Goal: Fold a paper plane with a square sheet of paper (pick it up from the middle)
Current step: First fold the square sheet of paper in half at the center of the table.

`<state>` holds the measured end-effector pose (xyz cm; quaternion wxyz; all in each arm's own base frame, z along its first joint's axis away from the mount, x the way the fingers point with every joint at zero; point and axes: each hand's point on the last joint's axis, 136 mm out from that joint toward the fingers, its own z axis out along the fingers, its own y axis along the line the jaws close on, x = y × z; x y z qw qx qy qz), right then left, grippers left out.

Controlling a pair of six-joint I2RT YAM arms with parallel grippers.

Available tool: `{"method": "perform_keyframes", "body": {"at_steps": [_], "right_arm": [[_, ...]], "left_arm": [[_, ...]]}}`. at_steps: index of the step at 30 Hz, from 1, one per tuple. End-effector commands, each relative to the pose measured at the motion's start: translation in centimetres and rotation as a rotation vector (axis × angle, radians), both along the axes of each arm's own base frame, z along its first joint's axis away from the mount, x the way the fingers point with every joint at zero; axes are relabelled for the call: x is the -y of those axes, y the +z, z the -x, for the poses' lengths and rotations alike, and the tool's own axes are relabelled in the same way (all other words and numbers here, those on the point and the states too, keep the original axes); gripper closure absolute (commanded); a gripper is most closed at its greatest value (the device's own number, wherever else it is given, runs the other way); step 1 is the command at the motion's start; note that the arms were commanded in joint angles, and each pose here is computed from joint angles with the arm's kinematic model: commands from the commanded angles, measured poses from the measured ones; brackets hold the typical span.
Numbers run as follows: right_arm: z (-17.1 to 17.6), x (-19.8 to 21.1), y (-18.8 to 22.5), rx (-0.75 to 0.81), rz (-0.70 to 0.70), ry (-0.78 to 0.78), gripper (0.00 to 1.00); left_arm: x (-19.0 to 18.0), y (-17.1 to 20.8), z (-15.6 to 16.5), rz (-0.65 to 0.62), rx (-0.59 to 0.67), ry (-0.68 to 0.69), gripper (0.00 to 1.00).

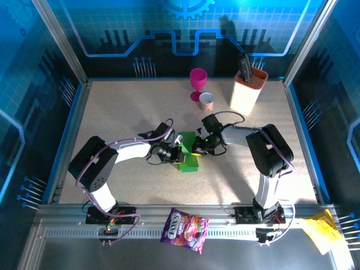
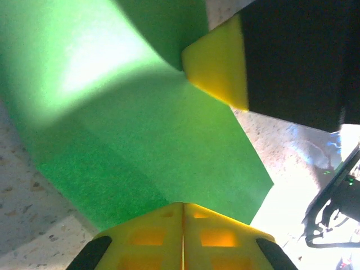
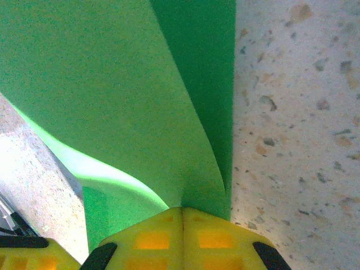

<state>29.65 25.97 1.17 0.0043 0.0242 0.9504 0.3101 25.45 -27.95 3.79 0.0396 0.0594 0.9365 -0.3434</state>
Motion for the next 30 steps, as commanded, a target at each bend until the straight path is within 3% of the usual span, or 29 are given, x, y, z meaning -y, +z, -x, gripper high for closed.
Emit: {"method": "perform_keyframes", "body": {"at_steps": [1,9,20,30], "right_arm": [[2.6,1.5,-2.8,-0.085,0.09,0.014,1.0],[2.6,1.4,-2.7,-0.082,0.09,0.017,1.0],[2.8,1.6,-2.7,-0.083,0.095,0.021,1.0],[2.9,1.6,-2.9,-0.086,0.094,0.025,1.0]], "left_arm": [[-0.8,-2.0,1.4,-0.04,-0.042,-0.038,0.91],[-1.4,-3.3,2.1,-0.071,-0.062,-0.055,0.94],[-0.2,1.4,1.5,0.015,0.004,-0.048,0.92],[-0.6,-1.5,2.9,-0.02,-0.045,-0.051,0.93]]}}
